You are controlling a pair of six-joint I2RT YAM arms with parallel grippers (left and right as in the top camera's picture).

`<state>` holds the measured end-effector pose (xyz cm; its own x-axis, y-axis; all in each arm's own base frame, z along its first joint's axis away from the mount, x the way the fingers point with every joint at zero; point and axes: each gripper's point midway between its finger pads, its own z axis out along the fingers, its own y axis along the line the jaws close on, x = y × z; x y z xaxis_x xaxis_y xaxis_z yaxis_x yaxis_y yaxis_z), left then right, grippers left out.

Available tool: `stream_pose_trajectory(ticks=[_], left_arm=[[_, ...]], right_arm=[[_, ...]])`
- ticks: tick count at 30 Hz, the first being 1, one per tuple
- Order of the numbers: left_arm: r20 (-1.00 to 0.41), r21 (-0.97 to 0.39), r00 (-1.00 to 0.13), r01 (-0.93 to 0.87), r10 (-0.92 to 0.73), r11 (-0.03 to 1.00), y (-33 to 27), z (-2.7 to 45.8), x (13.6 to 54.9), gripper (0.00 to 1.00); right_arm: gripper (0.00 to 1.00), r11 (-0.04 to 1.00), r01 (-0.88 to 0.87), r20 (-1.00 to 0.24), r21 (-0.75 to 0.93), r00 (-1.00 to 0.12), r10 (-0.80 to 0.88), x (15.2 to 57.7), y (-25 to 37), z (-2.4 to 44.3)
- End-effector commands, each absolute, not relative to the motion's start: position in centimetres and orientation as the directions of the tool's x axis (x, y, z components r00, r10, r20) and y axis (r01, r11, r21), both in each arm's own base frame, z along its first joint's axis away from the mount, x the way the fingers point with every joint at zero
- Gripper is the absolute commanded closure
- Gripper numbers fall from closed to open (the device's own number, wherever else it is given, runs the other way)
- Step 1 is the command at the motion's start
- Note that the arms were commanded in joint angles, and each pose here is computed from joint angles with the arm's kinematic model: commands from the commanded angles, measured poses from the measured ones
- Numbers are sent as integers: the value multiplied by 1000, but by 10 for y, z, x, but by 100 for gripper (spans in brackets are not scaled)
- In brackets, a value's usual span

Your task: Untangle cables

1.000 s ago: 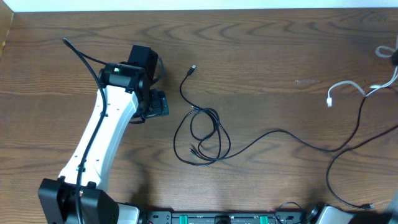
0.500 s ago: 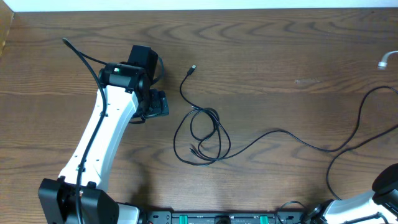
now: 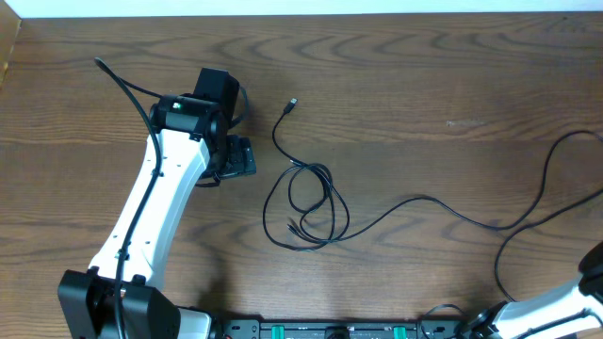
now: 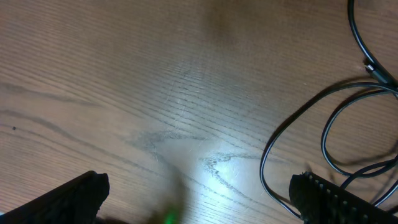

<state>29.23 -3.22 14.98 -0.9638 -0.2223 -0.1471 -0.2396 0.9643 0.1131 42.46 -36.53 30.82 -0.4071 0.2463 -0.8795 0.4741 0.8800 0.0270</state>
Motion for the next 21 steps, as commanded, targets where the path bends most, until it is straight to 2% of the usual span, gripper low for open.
stream_pose_trajectory(ticks=[1,7,12,13,17,19,21], left_arm=[[-164,115,-958,-255,-235,960,-29,154,295,2],[-164,115,-958,-255,-235,960,-29,154,295,2],[-165,114,-958,-256,-236,960,-29,154,295,2],[-165,114,-958,-256,-236,960,-29,154,295,2],[-165,114,-958,-256,-236,960,-29,154,295,2],[-165,114,-958,-256,-236,960,-29,154,295,2],[-165,114,-958,-256,-236,960,-29,154,295,2]], right_arm=[[99,877,479,-836,28,-470,284,428,-375,270],[99,863,502,-752,52,-549,365,426,-381,214],[98,860,506,-705,71,-585,402,424,-378,189],[90,859,506,-698,74,-589,407,424,-377,186],[34,858,508,-680,81,-601,420,421,-374,182],[12,846,524,-672,102,-590,447,420,-373,181],[2,832,535,-656,145,-578,485,420,-368,179]])
